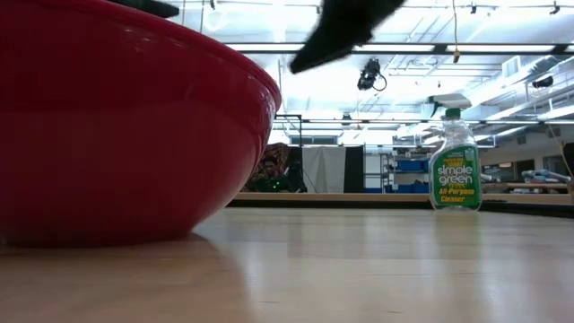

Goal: Nest bowls inside each other by size order
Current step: Return to Home Position

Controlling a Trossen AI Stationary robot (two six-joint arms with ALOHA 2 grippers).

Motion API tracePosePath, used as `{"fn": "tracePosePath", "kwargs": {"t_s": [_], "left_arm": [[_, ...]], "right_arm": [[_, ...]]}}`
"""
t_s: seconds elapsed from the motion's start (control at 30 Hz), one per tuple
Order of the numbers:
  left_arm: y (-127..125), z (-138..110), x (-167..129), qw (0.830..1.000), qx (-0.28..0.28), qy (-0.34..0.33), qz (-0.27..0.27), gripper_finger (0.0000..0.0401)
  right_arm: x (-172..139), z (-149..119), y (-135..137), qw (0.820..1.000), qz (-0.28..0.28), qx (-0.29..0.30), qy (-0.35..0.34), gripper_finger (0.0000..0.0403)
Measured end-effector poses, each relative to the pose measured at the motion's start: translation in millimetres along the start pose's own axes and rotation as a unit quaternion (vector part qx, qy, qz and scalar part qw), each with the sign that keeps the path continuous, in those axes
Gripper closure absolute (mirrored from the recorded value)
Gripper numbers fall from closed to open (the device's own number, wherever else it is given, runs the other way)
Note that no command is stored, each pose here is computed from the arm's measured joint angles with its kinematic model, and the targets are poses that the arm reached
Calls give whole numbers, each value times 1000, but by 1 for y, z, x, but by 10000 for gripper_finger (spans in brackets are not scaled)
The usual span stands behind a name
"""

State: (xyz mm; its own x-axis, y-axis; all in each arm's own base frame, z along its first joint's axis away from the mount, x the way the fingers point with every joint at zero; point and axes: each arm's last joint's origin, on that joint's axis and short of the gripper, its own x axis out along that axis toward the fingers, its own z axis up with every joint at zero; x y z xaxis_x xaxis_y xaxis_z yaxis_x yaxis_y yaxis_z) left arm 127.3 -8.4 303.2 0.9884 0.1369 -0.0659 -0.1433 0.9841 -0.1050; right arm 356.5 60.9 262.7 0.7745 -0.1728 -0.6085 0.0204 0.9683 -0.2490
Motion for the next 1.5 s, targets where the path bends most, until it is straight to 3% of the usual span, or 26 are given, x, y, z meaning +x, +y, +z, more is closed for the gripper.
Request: {"fn": "tracePosePath", "kwargs": {"t_s": [0.27, 0.67, 0.97, 1.33, 1.5], "left_arm": [[-7, -34, 4, 999, 1, -15, -35, 202], [-6, -62, -12, 996, 0, -55, -75, 202], [1, -86, -22, 995, -2, -70, -76, 202], [5, -94, -28, 994, 32, -78, -74, 202], [5, -111, -24, 996, 22, -54, -74, 202]], "right_arm": [[-47, -54, -35, 994, -54, 73, -60, 262], [-84, -132, -60, 971, -98, 154, -157, 262], [-87, -182, -74, 953, -82, 195, -216, 262], [-85, -222, -98, 935, -73, 235, -255, 264], [-86, -235, -101, 930, -62, 238, -274, 276]]}}
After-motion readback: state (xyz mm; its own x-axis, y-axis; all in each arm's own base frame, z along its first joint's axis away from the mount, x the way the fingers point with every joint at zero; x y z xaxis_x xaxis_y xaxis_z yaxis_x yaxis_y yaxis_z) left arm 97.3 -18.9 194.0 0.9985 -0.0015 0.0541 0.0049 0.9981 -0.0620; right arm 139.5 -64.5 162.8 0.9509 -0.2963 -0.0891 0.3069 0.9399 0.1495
